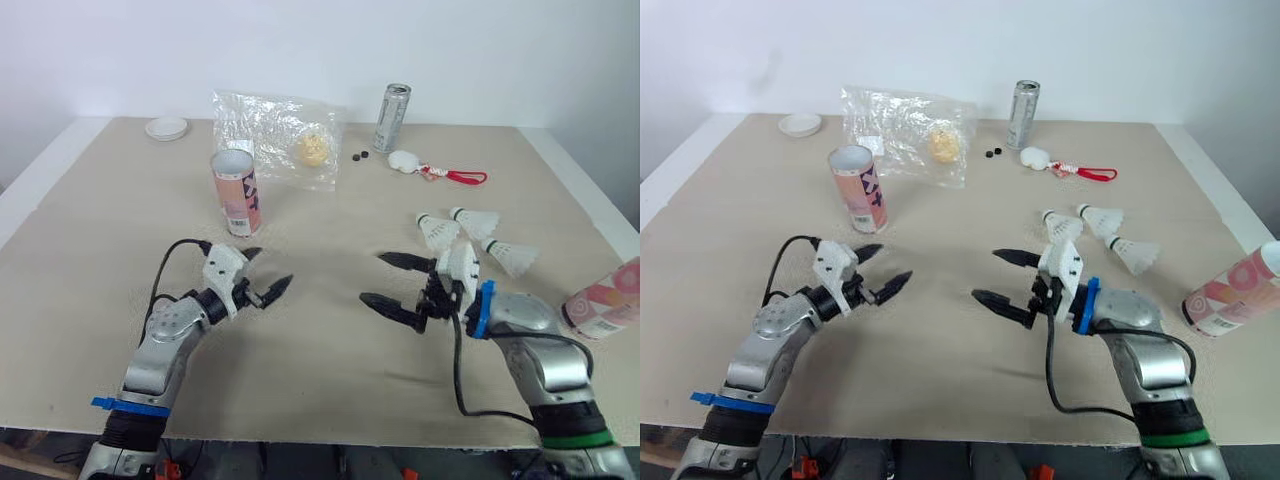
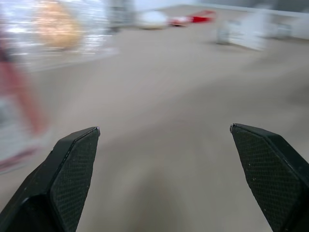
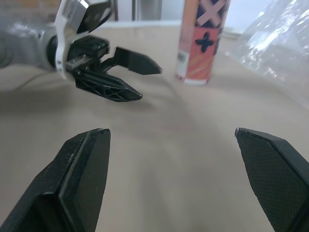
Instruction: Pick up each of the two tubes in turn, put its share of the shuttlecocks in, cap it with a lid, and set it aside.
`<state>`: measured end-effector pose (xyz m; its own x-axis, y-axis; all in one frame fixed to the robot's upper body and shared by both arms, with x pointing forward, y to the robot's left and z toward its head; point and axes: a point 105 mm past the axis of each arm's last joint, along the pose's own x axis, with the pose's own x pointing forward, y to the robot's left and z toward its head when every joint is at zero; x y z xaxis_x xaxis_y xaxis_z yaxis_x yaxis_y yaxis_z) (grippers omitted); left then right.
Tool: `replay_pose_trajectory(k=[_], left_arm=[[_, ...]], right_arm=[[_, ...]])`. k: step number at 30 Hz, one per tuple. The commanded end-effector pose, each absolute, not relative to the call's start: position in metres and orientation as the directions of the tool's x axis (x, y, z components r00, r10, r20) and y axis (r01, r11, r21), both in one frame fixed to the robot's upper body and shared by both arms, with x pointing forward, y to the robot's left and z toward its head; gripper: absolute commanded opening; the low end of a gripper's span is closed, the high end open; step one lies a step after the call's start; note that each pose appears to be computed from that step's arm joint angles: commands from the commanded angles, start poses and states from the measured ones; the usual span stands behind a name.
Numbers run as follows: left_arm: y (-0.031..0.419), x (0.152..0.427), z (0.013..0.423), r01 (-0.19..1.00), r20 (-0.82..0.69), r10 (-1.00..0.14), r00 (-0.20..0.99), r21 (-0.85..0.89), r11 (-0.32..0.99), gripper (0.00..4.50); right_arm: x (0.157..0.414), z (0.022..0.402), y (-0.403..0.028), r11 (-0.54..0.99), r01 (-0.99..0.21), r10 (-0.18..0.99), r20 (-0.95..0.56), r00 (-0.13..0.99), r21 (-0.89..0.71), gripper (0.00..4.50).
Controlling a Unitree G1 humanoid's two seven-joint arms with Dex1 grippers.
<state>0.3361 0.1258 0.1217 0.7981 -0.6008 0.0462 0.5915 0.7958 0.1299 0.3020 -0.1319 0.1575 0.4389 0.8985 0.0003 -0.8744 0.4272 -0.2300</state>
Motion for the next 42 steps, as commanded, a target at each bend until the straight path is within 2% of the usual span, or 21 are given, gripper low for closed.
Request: replay_pose_trajectory(k=[1, 9, 15, 24, 36, 42], left_arm=[[0.145, 0.343, 0.134, 0.471, 0.097, -0.485, 0.869, 0.137, 0.871, 4.50], [0.168, 0.353, 0.130, 0.337, 0.092, -0.348, 0.933, 0.110, 0.935, 4.50], [0.164, 0.361, 0.129, 0.361, 0.080, -0.367, 0.927, 0.084, 0.929, 4.50], [0.164, 0.394, 0.131, 0.365, 0.051, -0.369, 0.928, 0.081, 0.928, 4.50], [0.164, 0.423, 0.131, 0.340, 0.034, -0.345, 0.938, 0.094, 0.936, 4.50], [0.160, 0.437, 0.133, 0.364, 0.017, -0.368, 0.930, 0.109, 0.925, 4.50]], right_arm=[[0.308, 0.164, -0.132, 0.420, -0.869, 0.902, 0.017, 0.431, -0.263, 4.44], [0.311, 0.161, -0.131, 0.419, -0.870, 0.902, 0.013, 0.431, -0.261, 4.44], [0.315, 0.158, -0.133, 0.433, -0.858, 0.892, -0.002, 0.451, -0.277, 4.44], [0.322, 0.159, -0.128, 0.445, -0.843, 0.884, -0.002, 0.467, -0.303, 4.44], [0.319, 0.158, -0.130, 0.475, -0.823, 0.865, -0.005, 0.501, -0.312, 4.44], [0.315, 0.157, -0.128, 0.483, -0.818, 0.860, -0.003, 0.510, -0.313, 4.44]])
